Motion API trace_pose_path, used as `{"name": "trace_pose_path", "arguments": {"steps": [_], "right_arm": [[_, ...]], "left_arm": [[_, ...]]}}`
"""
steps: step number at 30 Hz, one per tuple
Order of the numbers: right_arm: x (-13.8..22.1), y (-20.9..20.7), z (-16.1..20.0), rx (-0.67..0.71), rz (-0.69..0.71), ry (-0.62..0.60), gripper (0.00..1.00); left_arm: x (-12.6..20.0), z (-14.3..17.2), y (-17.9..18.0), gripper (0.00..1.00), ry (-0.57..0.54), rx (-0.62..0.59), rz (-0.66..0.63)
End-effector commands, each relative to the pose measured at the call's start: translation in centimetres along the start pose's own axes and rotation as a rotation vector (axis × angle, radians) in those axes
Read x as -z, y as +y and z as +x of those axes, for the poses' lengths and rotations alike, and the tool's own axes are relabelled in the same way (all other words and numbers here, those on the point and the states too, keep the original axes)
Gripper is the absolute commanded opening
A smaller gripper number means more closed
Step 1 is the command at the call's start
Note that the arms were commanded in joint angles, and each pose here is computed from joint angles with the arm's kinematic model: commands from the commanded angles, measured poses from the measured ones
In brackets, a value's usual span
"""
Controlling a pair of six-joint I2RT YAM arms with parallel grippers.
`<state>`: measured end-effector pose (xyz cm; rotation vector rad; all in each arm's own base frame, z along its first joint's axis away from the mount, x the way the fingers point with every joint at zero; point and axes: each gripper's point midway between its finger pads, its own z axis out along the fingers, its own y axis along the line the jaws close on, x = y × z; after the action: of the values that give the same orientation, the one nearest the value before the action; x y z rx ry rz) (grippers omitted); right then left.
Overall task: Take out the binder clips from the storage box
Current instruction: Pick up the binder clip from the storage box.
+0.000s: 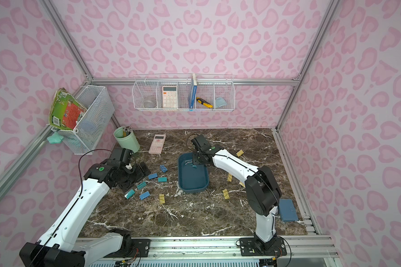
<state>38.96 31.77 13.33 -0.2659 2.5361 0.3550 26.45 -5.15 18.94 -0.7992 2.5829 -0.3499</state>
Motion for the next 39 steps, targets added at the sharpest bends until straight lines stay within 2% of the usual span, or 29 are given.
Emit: {"name": "trace_pose_path", "arguments": {"steps": [1,6,9,18,30,35,38,39], "right_arm": [[-1.5,0.2,0.0,-0.023,0.01,0.024,0.54],[-4.3,0.7,0.4,-0.007,0.011,0.065,0.49],[-5.4,2.1,0.4,0.064,-0.024,0.065,0.45],[-9.2,4.4,1.5,0.241,-0.089,0.124,0.45],[-11.7,4.2,4.0,0.321,-0.12,0.209,0.43],[-12.5,3.5,5.0,0.341,-0.085,0.231,0.28],[-12.7,3.4,5.4,0.352,-0.075,0.236,0.25],[-12.7,3.3,5.5,0.354,-0.074,0.237,0.2]], "left_arm": [[0.3,0.1,-0.5,0.99,0.009,-0.029,0.02],[0.3,0.4,-0.6,0.99,0.014,-0.044,0.029],[0.2,0.6,-0.5,0.99,0.016,-0.045,0.03],[0.2,0.8,-0.4,0.99,0.018,-0.053,0.033],[0.1,0.6,-0.4,0.99,0.019,-0.058,0.026],[-0.1,0.6,-0.6,0.99,0.022,-0.058,0.027],[-0.1,0.5,-0.6,0.99,0.021,-0.056,0.028],[-0.2,0.6,-0.6,0.99,0.025,-0.057,0.028]]}}
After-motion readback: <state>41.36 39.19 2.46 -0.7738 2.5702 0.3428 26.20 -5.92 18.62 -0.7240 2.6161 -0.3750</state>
